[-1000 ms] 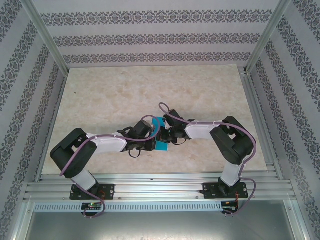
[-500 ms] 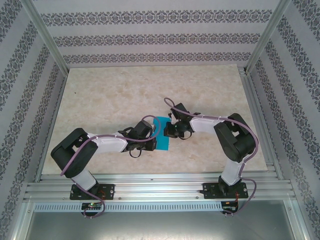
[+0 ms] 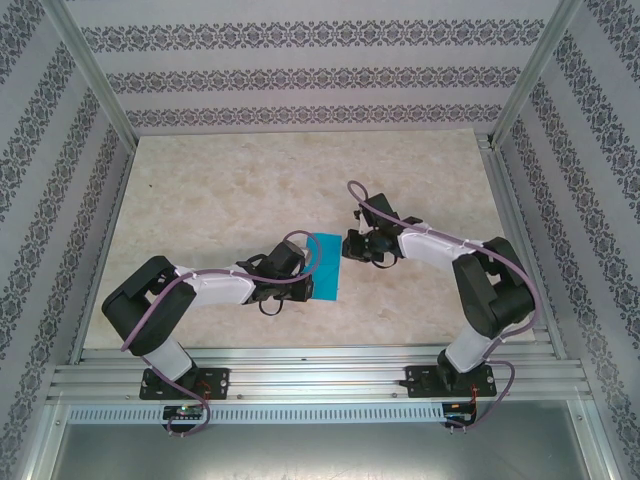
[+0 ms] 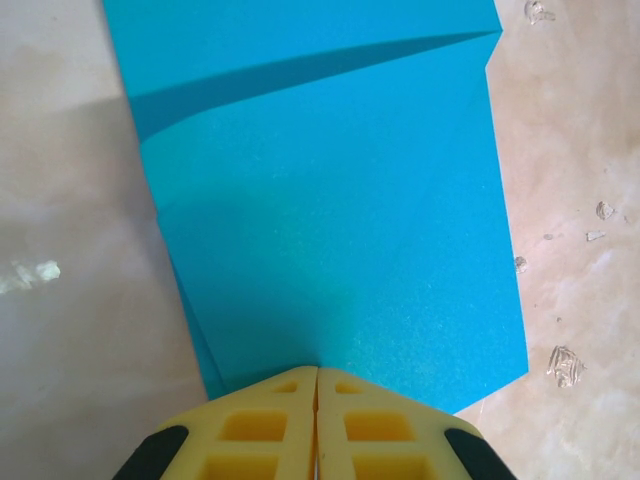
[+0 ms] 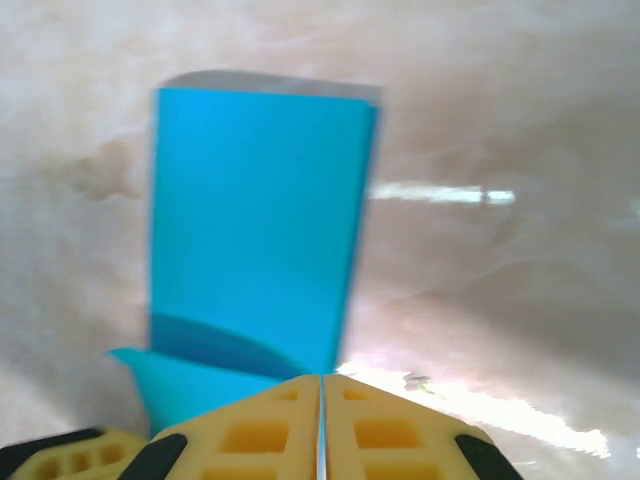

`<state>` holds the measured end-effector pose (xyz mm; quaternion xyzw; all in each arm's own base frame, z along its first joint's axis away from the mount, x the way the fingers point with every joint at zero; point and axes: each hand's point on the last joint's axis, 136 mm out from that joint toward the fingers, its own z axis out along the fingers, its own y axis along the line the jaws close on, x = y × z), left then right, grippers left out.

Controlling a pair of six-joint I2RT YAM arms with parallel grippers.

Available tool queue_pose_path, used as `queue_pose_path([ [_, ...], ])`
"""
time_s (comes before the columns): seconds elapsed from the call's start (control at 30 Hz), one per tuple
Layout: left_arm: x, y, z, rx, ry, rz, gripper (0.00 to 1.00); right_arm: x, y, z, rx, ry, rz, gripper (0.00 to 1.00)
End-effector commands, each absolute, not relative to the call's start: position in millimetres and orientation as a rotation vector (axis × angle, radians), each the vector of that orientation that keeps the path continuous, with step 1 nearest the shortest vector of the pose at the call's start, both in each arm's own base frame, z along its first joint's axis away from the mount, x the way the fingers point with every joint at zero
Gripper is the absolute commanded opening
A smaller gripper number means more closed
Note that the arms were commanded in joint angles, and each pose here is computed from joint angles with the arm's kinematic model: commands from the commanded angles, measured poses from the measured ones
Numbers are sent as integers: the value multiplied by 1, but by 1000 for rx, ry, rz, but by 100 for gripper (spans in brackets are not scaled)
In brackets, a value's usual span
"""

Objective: Fold a paper plane with a square sheet of paper (fold left side to right side)
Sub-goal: Fold the triangle a second time at the center of the table.

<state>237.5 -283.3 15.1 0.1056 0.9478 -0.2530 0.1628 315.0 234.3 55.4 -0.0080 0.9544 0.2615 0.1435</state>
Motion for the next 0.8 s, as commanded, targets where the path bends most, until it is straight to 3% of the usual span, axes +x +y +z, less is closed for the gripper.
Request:
queue_pose_path([
  [0.0, 199, -255, -23, 347, 2891, -580, 10, 296, 265, 56, -38, 2738, 902, 10],
  [0.23, 199, -256, -22, 358, 2887, -584, 10, 289, 299, 27, -34, 2774, 987, 10],
  [0.53, 192, -251, -18, 353, 2897, -594, 12, 275, 255, -19, 18, 2946, 662, 10],
  [0.77, 176, -232, -27, 319, 2950, -546, 12, 273, 250, -28, 28, 2971, 634, 10],
])
